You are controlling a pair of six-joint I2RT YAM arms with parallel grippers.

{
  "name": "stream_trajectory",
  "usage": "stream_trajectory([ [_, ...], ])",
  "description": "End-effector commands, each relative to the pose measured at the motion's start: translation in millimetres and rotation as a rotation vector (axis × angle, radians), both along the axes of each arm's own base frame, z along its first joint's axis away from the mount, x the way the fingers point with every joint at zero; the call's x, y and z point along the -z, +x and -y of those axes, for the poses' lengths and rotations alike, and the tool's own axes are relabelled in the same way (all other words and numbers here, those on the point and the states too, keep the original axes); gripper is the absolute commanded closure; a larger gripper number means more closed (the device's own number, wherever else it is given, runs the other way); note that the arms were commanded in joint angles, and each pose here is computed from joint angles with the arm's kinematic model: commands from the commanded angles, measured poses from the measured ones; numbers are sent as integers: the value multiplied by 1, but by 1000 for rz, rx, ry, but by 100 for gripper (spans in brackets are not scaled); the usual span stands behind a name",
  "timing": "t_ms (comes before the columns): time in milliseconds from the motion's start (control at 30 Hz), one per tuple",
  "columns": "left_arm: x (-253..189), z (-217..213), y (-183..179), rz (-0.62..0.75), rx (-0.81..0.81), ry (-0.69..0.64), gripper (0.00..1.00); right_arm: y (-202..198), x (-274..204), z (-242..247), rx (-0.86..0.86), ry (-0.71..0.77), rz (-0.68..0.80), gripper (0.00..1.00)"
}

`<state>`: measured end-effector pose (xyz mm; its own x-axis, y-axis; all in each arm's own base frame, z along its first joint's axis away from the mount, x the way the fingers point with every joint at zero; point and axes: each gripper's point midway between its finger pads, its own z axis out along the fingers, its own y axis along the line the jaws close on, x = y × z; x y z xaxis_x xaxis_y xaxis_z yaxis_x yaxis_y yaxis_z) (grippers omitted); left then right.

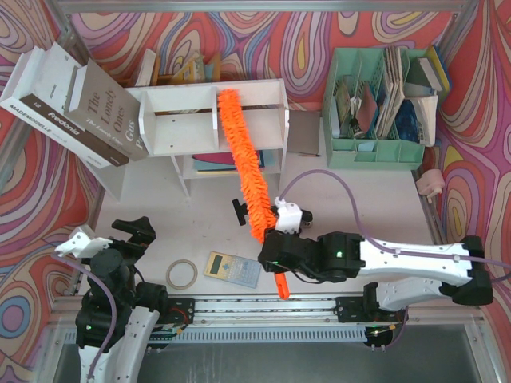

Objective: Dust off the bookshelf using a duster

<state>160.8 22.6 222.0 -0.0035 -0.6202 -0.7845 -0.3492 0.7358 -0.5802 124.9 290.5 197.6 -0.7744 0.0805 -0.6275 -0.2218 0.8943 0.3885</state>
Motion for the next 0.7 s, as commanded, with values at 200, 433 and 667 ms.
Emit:
stream_trajectory([
  [200,2,0,1,10,1,3,2,1,-14,-25,-67,44,26,100],
  [433,1,0,2,9,3,4,2,-1,5,18,92,12,-29,100],
  [667,2,1,2,6,4,5,1,6,-9,44,175,9,14,100],
])
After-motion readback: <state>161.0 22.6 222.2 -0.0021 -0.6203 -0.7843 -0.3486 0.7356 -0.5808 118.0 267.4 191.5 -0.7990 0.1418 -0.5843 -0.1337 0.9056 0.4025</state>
